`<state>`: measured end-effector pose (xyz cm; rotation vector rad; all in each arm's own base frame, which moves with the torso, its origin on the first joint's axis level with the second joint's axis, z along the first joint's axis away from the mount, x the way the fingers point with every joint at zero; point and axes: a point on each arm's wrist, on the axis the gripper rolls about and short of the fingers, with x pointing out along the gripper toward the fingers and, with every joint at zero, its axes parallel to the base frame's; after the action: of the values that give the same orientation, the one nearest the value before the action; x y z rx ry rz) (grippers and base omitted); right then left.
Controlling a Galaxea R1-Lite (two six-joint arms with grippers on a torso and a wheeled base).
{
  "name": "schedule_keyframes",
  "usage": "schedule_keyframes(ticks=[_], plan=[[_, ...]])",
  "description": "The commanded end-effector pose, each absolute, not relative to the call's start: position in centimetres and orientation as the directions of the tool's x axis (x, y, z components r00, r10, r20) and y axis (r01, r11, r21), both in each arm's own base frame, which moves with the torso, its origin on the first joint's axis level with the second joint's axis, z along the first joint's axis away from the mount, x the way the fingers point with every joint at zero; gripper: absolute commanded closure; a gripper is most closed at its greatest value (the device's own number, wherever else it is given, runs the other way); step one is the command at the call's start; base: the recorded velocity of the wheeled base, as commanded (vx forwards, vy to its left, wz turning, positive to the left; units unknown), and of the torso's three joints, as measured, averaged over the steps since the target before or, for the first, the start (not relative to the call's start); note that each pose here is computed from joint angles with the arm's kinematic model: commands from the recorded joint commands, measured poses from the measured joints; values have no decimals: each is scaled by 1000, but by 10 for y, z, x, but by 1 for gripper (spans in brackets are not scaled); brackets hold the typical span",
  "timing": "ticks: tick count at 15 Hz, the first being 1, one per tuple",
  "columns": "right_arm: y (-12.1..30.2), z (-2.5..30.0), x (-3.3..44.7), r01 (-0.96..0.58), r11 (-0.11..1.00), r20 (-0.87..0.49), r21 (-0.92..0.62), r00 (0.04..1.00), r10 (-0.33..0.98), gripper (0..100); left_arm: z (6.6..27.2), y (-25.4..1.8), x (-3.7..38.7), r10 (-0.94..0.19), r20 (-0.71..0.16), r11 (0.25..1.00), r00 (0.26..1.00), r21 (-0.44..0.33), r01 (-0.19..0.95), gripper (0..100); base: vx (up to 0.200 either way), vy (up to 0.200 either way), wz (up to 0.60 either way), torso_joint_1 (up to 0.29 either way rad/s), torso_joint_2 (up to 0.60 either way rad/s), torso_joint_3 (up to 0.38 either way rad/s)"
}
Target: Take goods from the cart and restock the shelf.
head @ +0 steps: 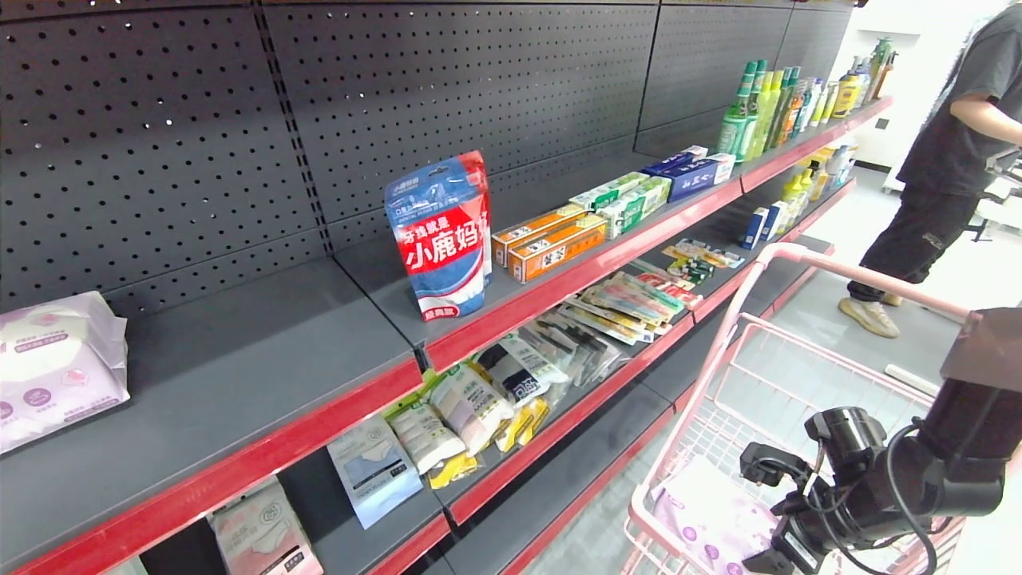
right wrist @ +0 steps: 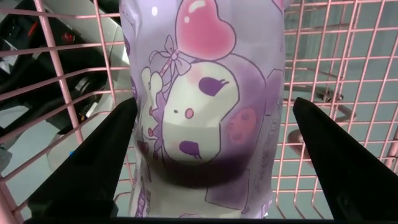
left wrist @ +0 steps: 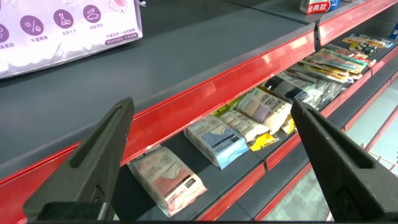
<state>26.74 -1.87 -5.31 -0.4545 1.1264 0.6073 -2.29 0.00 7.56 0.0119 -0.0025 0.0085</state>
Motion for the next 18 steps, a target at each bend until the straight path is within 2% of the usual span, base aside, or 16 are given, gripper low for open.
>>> schedule_keyframes(ticks=[1,4,13,14,18], plan=[[-18,-57,264,-661,750,-930,-33,294,219,0,76,0,-23,9,2,1000,1000,12,-9,0,0,0,0,0,0,0],[-18,-69,262,-665,742,-913,-79,347,214,0,76,0,-23,9,2,1000,1000,12,-9,0,0,0,0,0,0,0],[-13,-70,256,-679,730,-915,-76,339,220,0,76,0,-23,9,2,1000,1000,12,-9,0,0,0,0,0,0,0],[-12,-71,255,-681,729,-915,-73,336,222,100,76,0,-23,9,2,1000,1000,12,-9,0,0,0,0,0,0,0],[-12,-74,253,-678,729,-909,-90,355,219,100,76,0,-23,9,2,1000,1000,12,-9,0,0,0,0,0,0,0]])
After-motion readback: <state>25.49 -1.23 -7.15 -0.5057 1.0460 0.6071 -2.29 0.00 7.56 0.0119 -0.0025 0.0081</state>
